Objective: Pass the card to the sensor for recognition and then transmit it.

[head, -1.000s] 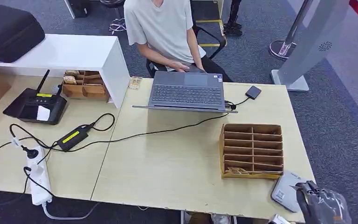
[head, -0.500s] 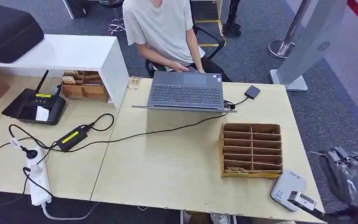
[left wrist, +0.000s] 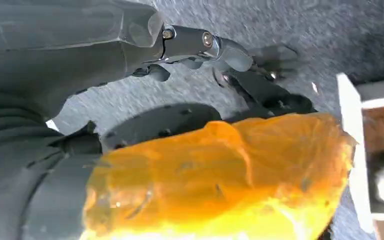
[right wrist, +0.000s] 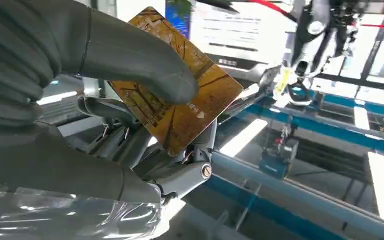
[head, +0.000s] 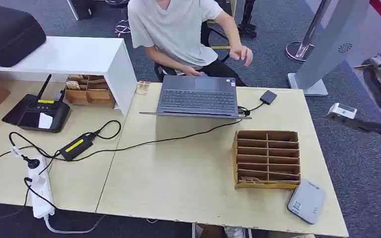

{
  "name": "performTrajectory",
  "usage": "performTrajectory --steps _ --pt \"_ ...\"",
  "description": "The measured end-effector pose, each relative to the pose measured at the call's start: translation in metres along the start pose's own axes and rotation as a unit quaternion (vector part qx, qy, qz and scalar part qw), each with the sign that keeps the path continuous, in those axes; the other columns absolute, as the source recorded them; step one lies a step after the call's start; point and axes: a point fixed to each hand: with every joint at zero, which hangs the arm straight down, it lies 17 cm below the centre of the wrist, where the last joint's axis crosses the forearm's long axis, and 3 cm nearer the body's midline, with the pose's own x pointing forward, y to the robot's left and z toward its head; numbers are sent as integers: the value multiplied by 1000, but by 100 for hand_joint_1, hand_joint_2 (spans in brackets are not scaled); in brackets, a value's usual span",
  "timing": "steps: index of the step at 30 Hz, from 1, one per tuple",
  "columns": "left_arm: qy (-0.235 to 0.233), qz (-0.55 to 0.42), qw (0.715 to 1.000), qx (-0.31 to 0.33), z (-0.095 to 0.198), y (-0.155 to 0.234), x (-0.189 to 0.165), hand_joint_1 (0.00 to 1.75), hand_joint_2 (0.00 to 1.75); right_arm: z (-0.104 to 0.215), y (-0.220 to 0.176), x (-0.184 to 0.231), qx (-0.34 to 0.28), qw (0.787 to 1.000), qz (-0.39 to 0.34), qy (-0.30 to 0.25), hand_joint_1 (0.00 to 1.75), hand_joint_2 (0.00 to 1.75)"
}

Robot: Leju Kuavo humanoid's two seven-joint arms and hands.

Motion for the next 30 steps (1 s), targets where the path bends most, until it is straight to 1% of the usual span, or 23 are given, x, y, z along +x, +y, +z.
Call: performTrajectory --steps 2,5,9,12,18,22,30 --pt "1 -5 1000 3 -1 1 2 0 0 -17 4 -1 5 1000 5 0 175 175" --pt "1 -9 1000 1 -1 0 3 0 0 -28 13 5 17 1000 10 -8 175 175" --pt "-4 -10 1000 -20 0 -9 5 0 0 -50 24 10 35 999 19 -10 175 175" --pt "-13 -4 999 -39 1 -16 10 0 0 -67 38 25 54 998 21 -16 175 175" --pt "-15 -11 999 -47 2 -20 11 0 0 -98 63 62 99 995 24 -23 175 175" --pt "-14 -15 999 -49 2 -20 10 0 0 -106 71 78 112 993 24 -31 175 175" --pt "-14 -15 999 -49 2 -20 10 0 0 -109 80 90 125 991 25 -39 175 175"
